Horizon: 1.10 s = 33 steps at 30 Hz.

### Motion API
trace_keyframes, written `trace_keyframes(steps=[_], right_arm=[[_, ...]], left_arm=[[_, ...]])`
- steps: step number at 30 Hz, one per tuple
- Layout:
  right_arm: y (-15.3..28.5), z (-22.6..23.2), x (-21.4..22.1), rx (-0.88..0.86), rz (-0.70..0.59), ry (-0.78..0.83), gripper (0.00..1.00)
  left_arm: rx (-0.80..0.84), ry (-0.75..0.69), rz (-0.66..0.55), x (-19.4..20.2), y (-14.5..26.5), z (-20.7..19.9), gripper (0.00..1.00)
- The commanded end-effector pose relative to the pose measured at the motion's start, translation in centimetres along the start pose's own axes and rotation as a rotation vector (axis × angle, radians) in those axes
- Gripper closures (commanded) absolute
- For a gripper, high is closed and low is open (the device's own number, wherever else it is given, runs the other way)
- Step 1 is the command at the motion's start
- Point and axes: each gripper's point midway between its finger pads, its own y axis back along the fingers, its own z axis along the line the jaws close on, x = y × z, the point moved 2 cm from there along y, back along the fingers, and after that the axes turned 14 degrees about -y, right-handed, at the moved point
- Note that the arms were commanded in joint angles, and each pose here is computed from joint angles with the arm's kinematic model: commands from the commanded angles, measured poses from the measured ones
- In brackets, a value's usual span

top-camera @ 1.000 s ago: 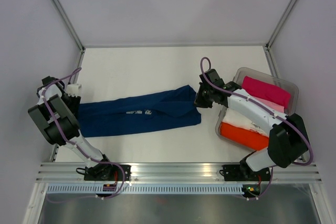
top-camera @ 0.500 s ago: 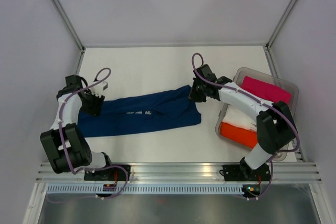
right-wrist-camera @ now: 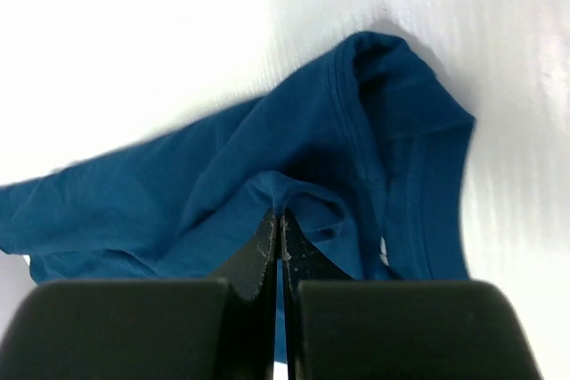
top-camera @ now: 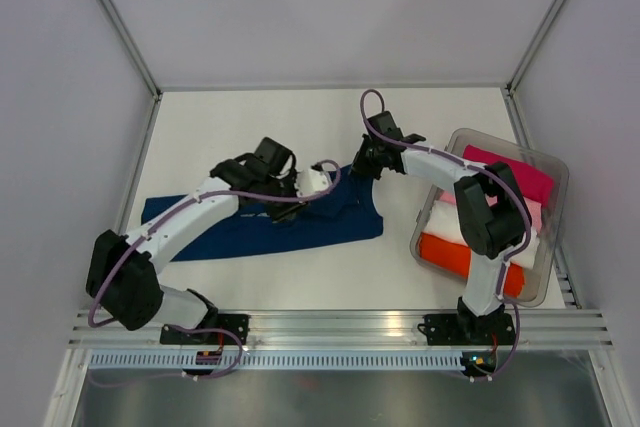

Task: Roll the t-shirts
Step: Fold the tshirt

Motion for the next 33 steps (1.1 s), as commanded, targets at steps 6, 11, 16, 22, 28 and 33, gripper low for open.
trace_keyframes(steps=[6,11,16,22,28,33], right_arm=[[-1.0,2.6,-1.2,-0.111,-0.018,-0.121,1.0],[-1.5,2.4,-1.6,-0.113,-0.013,-0.142,1.0],[-1.7,2.3,-1.5,-0.116,-0.006,-0.143,1.0],[-1.6,2.1,-1.3,-0.123,-0.004,-0.142,1.0],[-1.3,1.8,-1.2,-0.12,-0.008,-0.122,1.0],[-1.2,1.9,-1.2,-0.124,-0.011,-0.117,1.0]], left_arm=[[0.014,-0.194,-0.028,-5.8,-5.8,-2.2,0.55],[-0.004,-0.231,-0.044,-8.4,-9.0,-1.7,0.57],[-0.028,-0.239,-0.033,-8.2,-11.7,-1.0,0.62],[-0.044,-0.243,-0.005,-7.7,-13.7,-0.5,0.67],[-0.078,-0.228,0.007,-7.7,-14.6,0.2,0.72],[-0.127,-0.235,0.016,-7.6,-14.7,1.0,0.72]])
